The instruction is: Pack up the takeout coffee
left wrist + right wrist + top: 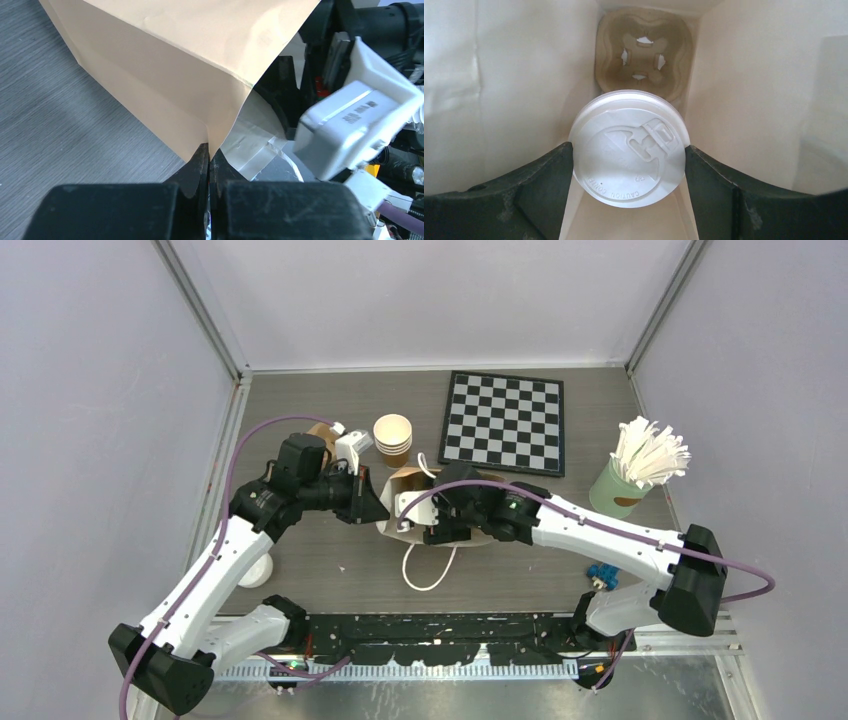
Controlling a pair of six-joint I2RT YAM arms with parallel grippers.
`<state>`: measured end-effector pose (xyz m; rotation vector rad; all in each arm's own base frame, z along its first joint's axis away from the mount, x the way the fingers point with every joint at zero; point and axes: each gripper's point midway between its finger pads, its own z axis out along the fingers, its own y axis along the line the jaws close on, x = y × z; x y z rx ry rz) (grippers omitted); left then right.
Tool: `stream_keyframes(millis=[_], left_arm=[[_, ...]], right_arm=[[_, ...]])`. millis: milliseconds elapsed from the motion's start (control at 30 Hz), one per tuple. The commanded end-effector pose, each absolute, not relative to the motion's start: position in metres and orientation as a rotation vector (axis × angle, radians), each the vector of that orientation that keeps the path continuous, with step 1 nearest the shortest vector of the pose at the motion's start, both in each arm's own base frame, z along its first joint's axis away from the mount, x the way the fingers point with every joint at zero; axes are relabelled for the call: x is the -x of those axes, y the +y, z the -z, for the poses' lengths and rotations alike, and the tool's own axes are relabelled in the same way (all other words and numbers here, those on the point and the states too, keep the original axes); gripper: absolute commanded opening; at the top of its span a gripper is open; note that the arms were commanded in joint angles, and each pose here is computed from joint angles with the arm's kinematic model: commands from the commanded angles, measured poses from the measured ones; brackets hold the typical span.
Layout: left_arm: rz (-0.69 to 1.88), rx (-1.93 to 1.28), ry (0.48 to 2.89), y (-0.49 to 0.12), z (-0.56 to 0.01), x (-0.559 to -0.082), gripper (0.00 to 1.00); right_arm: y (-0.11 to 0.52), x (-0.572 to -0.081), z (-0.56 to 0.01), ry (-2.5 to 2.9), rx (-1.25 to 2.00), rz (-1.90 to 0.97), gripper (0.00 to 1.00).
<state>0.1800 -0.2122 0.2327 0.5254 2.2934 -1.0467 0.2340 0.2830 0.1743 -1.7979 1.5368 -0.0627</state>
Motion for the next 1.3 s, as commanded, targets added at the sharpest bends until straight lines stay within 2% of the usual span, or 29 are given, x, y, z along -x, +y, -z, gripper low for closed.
stream_keyframes(millis=[0, 667, 1067, 1267], left_arm=[[1.060, -0.574, 2.240, -0.214, -0.246, -0.177, 0.00], [1.083, -0.574, 2.262, -0.215, -0.246, -0.173, 0.00], [1.058, -0.574, 2.265, -0.212, -0.245, -0.174, 0.00], [1.047, -0.585, 2.265, -0.211, -0.242, -0.174, 0.00]], right_arm=[[0.294, -0.222, -0.201, 1.491, 1.769, -0.061, 0.76], [0.294, -0.244, -0.156, 1.492, 1.811, 0.088, 0.76], [0.294, -0.235, -0.186, 1.474, 1.817, 0.036, 0.76], [0.282, -0.241, -0.201, 1.455, 1.786, 0.116, 0.76]])
